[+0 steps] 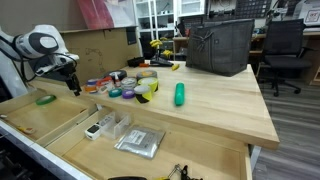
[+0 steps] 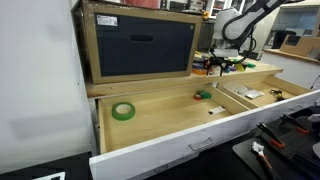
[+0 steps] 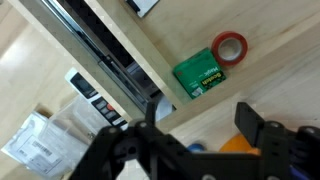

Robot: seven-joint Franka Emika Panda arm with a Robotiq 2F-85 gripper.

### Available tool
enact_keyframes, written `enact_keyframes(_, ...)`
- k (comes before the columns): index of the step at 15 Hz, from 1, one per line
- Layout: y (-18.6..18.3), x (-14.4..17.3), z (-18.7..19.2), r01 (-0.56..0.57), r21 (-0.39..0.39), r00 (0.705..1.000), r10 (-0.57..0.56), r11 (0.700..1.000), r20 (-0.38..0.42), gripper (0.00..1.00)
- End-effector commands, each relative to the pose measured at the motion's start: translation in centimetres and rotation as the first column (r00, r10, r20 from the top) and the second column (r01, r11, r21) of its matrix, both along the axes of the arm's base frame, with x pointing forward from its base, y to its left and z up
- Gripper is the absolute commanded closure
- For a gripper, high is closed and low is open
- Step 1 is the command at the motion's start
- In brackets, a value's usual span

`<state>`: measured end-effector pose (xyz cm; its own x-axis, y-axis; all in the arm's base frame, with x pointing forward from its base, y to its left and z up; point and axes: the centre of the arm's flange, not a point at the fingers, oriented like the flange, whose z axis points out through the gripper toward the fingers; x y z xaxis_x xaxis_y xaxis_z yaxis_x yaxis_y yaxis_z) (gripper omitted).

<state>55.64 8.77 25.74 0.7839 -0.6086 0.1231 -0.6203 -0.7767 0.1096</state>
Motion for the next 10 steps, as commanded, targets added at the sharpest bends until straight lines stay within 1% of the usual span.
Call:
enact_keyframes(1,-0.6,-1.9,1.2,-0.029,-0.009,0.999,0.029,1.000,-0.030,0.51)
enact_keyframes(5,-0.6,-2.6,1.6,-0.032,-0.012,0.999,0.032,0.999,-0.026,0.80)
enact_keyframes(7,-0.6,-2.6,2.0,-0.032,-0.040,0.999,0.032,0.999,-0.013,0.95)
enact_keyframes(8,-0.7,-2.4,2.1,-0.042,-0.051,0.999,0.042,0.998,-0.003,0.99)
enact_keyframes(10,-1.1,-1.6,2.0,-0.059,-0.069,0.998,0.060,0.996,0.015,1.00)
